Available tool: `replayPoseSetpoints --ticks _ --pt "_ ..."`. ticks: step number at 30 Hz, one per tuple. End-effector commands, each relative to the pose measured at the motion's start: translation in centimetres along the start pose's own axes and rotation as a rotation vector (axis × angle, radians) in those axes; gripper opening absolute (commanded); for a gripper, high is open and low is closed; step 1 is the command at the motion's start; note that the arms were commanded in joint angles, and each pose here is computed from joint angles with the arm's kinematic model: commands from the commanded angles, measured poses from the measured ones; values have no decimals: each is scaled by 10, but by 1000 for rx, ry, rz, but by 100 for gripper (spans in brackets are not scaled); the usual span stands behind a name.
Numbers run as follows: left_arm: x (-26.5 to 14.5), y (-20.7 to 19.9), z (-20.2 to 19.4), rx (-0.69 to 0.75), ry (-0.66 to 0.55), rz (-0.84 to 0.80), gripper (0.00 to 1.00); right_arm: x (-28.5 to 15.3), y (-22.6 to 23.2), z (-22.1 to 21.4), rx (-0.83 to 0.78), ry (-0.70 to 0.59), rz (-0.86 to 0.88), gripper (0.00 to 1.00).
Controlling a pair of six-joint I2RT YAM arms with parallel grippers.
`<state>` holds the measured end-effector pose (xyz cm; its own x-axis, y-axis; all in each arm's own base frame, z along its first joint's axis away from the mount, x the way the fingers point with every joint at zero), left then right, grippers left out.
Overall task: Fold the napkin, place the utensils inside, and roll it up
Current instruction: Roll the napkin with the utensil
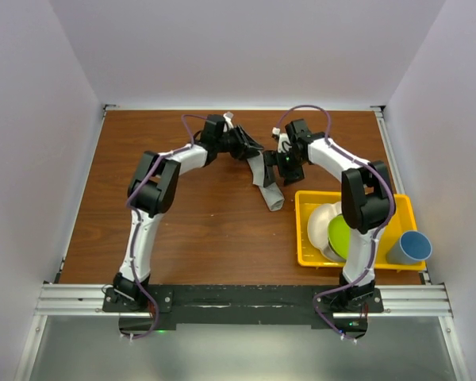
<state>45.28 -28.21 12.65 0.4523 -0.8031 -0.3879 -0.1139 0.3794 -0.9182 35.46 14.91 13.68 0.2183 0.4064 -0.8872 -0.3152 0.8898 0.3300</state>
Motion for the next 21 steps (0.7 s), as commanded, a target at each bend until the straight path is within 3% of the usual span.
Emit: replayPoseSetpoints --ticks 1,7,15,21 --pt "-52 -64 13 109 -66 -43 40 -32 13 33 -57 -138 15 88" --pt "-121 -85 -15 195 -117 20 40 -3 11 58 -33 -148 66 90" --pt "-181 -39 -81 173 -52 121 40 19 3 72 -83 -128 59 85" --pt "-212 -26 -108 192 -38 159 40 29 5 68 -82 -86 71 81"
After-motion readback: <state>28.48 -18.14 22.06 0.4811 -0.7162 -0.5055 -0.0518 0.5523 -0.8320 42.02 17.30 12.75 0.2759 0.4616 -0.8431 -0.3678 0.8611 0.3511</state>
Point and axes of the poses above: each gripper's point midway between its finger pads, its own x axis out along the fingers, its own y axis along the line the jaws close on, z = x × y, the point moved 10 cm from there along -x, back along the fingers, and after that the axes turned 3 degrees about -x, right-handed, at the moved point
